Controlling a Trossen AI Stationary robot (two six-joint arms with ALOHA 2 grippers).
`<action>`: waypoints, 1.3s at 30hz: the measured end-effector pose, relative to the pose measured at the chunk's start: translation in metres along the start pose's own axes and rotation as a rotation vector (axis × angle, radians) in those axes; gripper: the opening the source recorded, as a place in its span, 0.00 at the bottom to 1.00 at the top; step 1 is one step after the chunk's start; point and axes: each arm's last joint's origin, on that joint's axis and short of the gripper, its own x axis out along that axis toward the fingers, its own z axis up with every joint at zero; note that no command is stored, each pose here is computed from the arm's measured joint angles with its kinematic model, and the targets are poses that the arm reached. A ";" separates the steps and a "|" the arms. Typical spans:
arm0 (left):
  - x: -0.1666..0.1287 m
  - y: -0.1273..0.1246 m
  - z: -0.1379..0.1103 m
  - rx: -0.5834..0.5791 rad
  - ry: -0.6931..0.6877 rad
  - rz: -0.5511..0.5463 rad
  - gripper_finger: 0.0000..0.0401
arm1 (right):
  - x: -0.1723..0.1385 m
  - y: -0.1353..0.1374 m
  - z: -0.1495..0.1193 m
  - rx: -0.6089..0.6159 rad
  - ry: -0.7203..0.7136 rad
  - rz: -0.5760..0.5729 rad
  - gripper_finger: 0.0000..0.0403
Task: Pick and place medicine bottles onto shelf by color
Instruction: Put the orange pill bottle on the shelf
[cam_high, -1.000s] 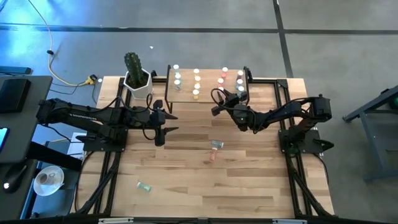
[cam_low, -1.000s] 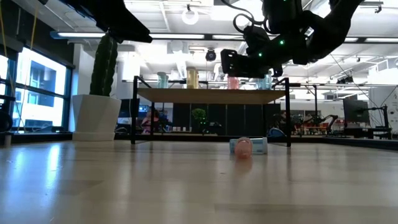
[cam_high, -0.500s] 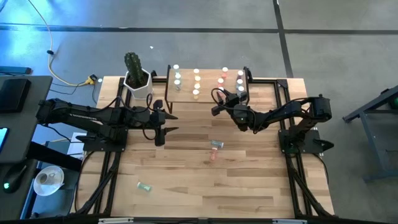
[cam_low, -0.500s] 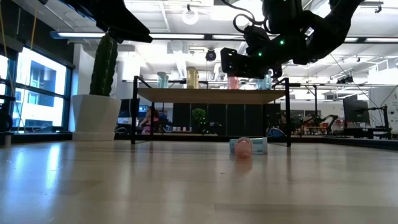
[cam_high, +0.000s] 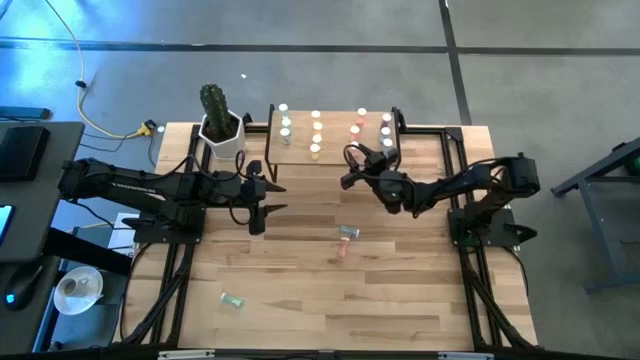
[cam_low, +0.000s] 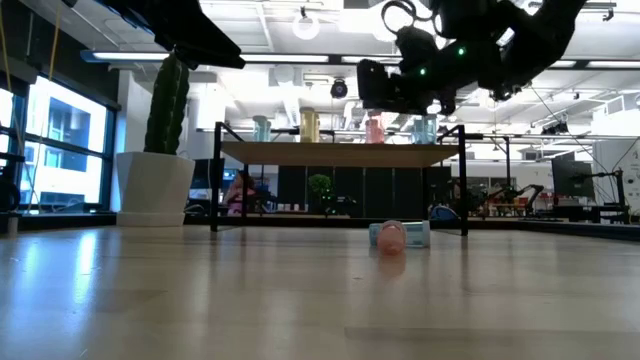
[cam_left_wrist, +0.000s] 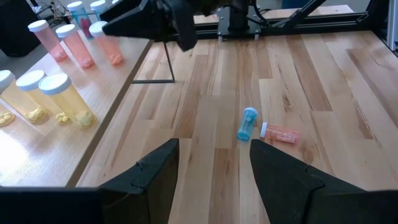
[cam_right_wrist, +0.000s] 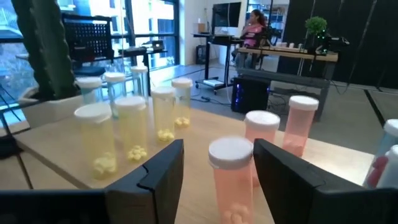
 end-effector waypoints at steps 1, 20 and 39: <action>0.000 0.000 0.000 0.000 0.000 0.000 0.47 | -0.002 0.000 0.002 0.004 -0.004 -0.004 0.46; 0.000 0.000 0.000 -0.008 0.001 -0.001 0.47 | -0.023 0.000 0.048 -0.110 -0.080 0.047 0.46; 0.000 0.002 0.000 0.184 0.007 0.058 0.47 | -0.012 -0.039 0.126 -0.375 0.446 0.651 0.46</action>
